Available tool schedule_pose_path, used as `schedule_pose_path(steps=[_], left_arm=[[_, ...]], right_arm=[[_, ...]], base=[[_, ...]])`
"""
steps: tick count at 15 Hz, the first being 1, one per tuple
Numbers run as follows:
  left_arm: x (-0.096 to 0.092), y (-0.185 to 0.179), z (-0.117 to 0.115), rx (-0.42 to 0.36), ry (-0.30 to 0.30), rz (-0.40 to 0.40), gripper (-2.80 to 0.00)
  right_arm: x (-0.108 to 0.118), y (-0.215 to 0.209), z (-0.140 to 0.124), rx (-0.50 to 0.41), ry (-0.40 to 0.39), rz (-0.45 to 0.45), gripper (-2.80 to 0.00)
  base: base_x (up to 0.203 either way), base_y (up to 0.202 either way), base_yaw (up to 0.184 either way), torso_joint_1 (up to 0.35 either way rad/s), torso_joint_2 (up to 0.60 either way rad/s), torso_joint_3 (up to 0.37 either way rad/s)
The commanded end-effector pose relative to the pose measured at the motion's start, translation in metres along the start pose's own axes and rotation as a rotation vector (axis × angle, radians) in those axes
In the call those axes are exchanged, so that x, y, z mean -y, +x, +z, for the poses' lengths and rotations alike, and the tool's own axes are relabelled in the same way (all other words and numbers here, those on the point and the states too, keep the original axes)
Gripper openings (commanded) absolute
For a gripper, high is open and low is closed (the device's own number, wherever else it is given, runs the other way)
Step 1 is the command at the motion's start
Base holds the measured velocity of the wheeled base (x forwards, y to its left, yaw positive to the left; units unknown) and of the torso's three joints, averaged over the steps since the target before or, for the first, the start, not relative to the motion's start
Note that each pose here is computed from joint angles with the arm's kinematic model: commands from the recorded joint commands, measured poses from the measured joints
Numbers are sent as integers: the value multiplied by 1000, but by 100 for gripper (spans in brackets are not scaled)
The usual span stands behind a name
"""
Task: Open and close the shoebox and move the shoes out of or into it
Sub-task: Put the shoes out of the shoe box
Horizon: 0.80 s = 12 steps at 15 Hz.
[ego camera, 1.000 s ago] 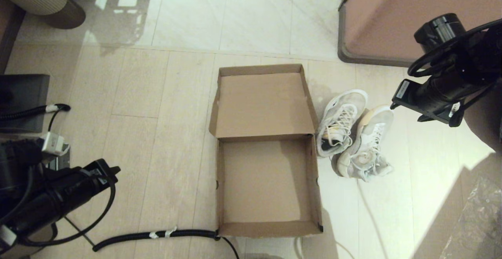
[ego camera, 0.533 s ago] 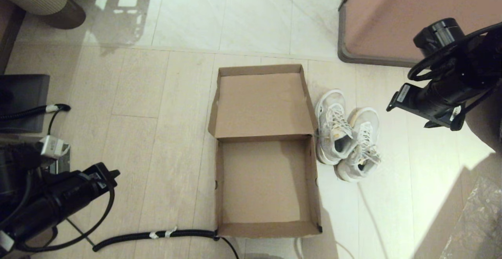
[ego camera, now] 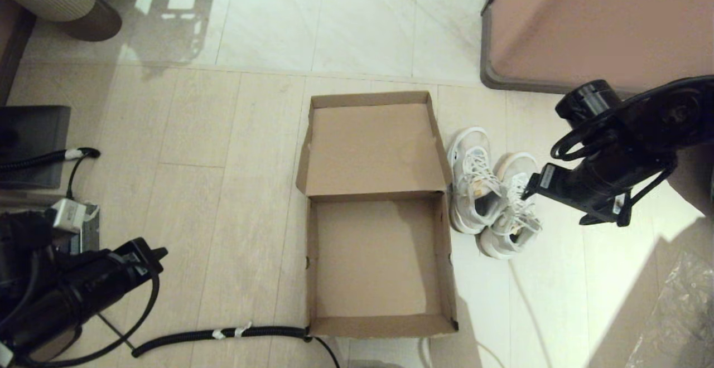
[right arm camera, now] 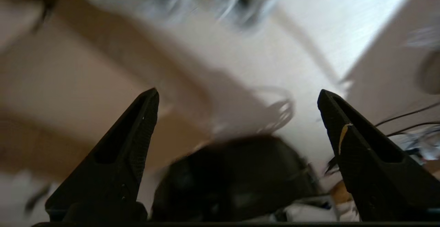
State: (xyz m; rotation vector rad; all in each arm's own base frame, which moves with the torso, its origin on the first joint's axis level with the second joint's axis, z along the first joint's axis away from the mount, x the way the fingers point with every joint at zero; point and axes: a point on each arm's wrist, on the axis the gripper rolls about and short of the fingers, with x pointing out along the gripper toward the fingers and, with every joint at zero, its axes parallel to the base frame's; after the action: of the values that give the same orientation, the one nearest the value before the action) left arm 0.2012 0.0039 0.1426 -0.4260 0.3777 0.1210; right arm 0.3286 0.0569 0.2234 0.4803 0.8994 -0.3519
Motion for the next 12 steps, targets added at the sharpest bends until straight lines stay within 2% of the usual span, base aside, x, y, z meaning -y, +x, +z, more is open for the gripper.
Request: schedule_pose_path(steps=[1,3,4,5,7,10,12], left_arm=[[-1,-5,4,30,-8,2,-280],[-2,-7,4,34,-9,3,-280],[-3,-8,4,36,-10,7,-280],[-4,-7,4,36,-13,13,-280],[-4,-5,4,32,-11,13,-280],[-4,-2,5,28,-11,16,-280],[-5,-1,4,23,-11,19,-280]], right_arm=[[-9,23,-18,-97,-45,18,0],[-15,52,-25,-92,-69,-52,0],[-15,65,-27,-59,-105,-120,0],[-17,70,-29,-40,-169,-145,0],[-27,74,-34,-37,-211,-108,0],[-34,104,-46,-45,-259,-164,0],[-43,117,-56,-43,-296,-166,0]], base=[[0,0,0,0,0,0],[0,0,0,0,0,0],[0,0,0,0,0,0],[0,0,0,0,0,0],[0,0,0,0,0,0],[0,0,0,0,0,0],[0,0,0,0,0,0]])
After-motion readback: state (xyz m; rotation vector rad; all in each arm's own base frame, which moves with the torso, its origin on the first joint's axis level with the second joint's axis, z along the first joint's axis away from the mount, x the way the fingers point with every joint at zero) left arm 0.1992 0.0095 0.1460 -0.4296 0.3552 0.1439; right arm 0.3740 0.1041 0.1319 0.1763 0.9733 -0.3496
